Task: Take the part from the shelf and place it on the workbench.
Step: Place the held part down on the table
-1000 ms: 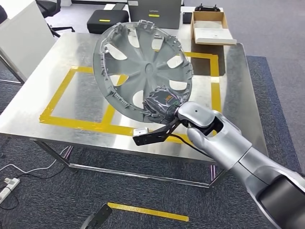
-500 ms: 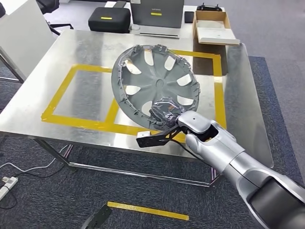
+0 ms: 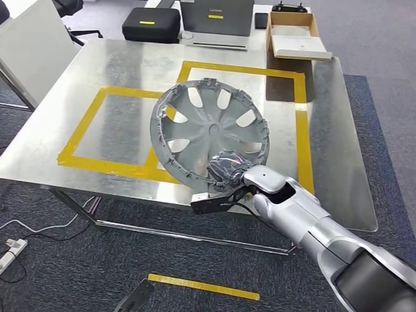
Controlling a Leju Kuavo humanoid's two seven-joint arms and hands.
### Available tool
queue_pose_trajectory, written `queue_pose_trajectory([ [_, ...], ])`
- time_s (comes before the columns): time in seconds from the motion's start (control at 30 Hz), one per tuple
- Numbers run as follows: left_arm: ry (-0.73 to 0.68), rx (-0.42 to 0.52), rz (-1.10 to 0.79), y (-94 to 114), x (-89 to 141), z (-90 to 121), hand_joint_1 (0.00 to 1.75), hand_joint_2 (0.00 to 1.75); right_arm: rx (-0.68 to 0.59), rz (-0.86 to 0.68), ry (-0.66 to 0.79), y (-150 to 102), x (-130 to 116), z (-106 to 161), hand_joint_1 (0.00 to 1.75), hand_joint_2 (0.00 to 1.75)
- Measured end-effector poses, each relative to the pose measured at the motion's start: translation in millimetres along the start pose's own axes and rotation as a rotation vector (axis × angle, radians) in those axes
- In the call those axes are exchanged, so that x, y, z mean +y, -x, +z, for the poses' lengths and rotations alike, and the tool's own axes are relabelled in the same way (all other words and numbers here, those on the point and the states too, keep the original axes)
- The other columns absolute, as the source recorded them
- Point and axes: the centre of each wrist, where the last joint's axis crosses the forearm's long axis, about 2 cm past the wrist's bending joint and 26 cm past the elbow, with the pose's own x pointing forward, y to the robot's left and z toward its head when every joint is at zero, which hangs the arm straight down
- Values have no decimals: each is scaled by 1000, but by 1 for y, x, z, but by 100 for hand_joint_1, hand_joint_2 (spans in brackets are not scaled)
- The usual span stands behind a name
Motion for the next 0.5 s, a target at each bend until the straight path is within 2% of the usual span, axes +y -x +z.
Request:
queue_pose_trajectory([
  [0.03,1,1,0,0,0,0,0,175,1,-2,-2,-1,1,0,175,175],
  [0.17,16,1,6,1,1,0,0,175,-3,-6,-5,-3,2,-2,0,0],
  [0.27,16,1,6,1,2,0,0,175,-15,-4,5,-6,0,-4,0,0],
  [0.4,-24,11,-8,-1,5,-2,0,0,-27,-2,27,-10,-7,-7,0,0],
  [0.5,-42,13,-13,-1,6,-2,0,0,-37,-2,52,-11,-15,-8,0,0],
])
